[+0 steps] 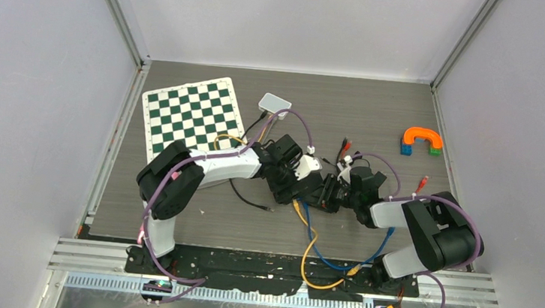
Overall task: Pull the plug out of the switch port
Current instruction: Pull the connector from the switch port.
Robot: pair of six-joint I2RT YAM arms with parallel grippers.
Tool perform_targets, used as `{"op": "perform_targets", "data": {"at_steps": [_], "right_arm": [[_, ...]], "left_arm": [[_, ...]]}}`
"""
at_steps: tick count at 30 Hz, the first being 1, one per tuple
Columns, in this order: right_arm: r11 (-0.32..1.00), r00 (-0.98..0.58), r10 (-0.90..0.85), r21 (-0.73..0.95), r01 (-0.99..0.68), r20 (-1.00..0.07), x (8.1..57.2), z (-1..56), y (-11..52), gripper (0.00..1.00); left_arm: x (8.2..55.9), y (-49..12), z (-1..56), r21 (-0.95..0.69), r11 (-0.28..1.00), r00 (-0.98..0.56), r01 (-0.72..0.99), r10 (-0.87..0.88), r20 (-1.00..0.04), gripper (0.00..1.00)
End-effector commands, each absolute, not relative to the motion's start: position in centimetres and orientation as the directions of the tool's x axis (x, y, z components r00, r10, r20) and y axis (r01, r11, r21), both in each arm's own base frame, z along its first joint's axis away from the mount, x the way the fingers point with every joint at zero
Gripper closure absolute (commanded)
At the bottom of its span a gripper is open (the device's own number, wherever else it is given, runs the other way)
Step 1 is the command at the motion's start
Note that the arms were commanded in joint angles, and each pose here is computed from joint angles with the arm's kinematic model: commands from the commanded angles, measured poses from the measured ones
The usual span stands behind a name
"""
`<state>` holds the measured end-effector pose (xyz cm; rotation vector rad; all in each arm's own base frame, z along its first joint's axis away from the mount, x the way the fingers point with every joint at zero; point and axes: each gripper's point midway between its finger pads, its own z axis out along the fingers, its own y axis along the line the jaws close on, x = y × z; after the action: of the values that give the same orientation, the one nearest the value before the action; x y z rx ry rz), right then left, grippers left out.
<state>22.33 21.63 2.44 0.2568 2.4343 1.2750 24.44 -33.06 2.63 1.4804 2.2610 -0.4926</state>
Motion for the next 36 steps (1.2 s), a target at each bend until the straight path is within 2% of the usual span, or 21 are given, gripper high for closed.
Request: {"op": "perform_targets", "data": {"at_steps": [1,4,10,12,17,23,28,30,33,36], "right_arm": [[0.553,-0.895,0.362,0.833,-0.018,-0.259,23.6,3.0,22.0,0.66],[0.544,-0.898,0.363,0.839,-0.011,-0.248,23.5,2.8,22.2,0.72],[0.551,-0.902,0.358,0.835,-0.004,-0.240,22.7,2.2,21.9,0.92],[0.560,-0.906,0.350,0.828,-0.002,-0.239,22.3,1.8,21.6,0.94],[0.564,-0.923,0.311,0.826,-0.013,-0.226,21.1,1.4,21.6,0.95],[0.445,-0.901,0.380,0.895,-0.019,-0.208,21.5,3.6,22.5,0.95],[0.552,-0.894,0.392,0.833,0.038,-0.219,22.0,1.8,21.5,0.95],[0.583,-0.900,0.354,0.813,-0.002,-0.255,21.8,2.0,21.6,0.95],[0.506,-0.904,0.316,0.857,-0.095,-0.287,21.5,4.5,22.7,0.95],[0.446,-0.912,0.307,0.888,-0.115,-0.272,21.2,5.8,23.4,0.95]], "left_arm": [[23.4,-32.5,2.3,-0.102,0.368,-0.369,0.924,0.793,-0.485,0.58],[23.3,-32.4,2.2,-0.104,0.369,-0.371,0.924,0.793,-0.483,0.58],[23.5,-32.3,2.1,-0.095,0.377,-0.374,0.921,0.793,-0.481,0.59],[23.5,-32.2,2.0,-0.093,0.382,-0.378,0.920,0.794,-0.477,0.59],[23.6,-32.3,1.9,-0.091,0.386,-0.381,0.918,0.792,-0.477,0.59],[23.8,-32.2,1.8,-0.084,0.396,-0.386,0.915,0.792,-0.473,0.60],[23.8,-32.1,1.8,-0.081,0.404,-0.393,0.911,0.791,-0.468,0.60],[23.8,-32.0,1.7,-0.078,0.406,-0.393,0.911,0.793,-0.465,0.60],[23.9,-31.9,1.5,-0.072,0.410,-0.395,0.909,0.796,-0.459,0.61],[24.1,-32.0,1.4,-0.072,0.413,-0.397,0.908,0.795,-0.459,0.61]]}}
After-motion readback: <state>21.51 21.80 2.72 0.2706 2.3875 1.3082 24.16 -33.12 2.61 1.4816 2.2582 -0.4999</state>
